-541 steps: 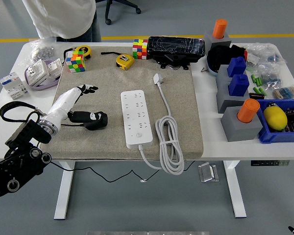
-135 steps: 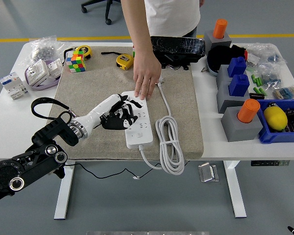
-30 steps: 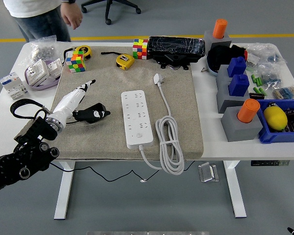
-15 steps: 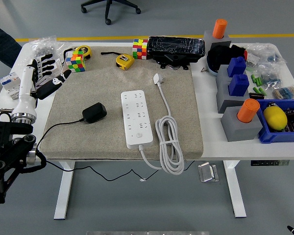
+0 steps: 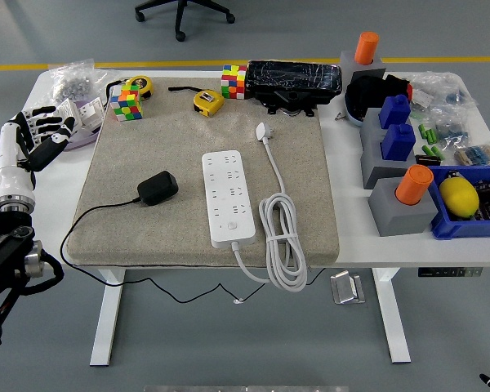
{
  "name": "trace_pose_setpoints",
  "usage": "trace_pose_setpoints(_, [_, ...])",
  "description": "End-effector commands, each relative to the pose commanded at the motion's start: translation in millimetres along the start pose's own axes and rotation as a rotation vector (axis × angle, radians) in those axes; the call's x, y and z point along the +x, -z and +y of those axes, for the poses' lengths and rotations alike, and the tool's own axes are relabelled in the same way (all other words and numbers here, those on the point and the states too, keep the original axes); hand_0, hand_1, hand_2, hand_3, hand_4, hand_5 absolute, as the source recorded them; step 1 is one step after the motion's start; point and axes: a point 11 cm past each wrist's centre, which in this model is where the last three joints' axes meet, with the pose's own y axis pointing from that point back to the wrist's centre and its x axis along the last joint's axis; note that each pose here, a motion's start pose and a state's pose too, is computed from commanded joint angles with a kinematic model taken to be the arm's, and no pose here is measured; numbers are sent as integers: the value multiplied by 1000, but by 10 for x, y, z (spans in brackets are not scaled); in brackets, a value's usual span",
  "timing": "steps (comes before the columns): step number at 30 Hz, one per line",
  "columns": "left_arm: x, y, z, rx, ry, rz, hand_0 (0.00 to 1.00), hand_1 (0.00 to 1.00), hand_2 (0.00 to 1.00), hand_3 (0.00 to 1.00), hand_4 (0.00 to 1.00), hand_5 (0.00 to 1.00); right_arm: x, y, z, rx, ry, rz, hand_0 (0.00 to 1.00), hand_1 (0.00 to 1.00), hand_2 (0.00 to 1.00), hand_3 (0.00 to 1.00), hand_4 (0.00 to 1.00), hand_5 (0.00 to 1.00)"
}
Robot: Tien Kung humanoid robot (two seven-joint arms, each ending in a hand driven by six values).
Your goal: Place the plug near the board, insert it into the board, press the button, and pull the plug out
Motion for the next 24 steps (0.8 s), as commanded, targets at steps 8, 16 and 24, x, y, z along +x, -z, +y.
trace_pose_setpoints(8, [11,-8,13,4,6,6,512,567,569,608,796,271,-11,-13,-3,-5,1,8,600,658,631,564,973,580])
trace_pose_setpoints(16, [19,-17,26,4,12,9,512,567,569,608,795,273,15,-29,0,-9,-4,12,599,658,631,563,972,581])
trace_pose_setpoints(24, [0,17,65,18,25,12,512,562,568,607,795,276,19,-110,7,-22,-5,7,599,658,632,563,972,584])
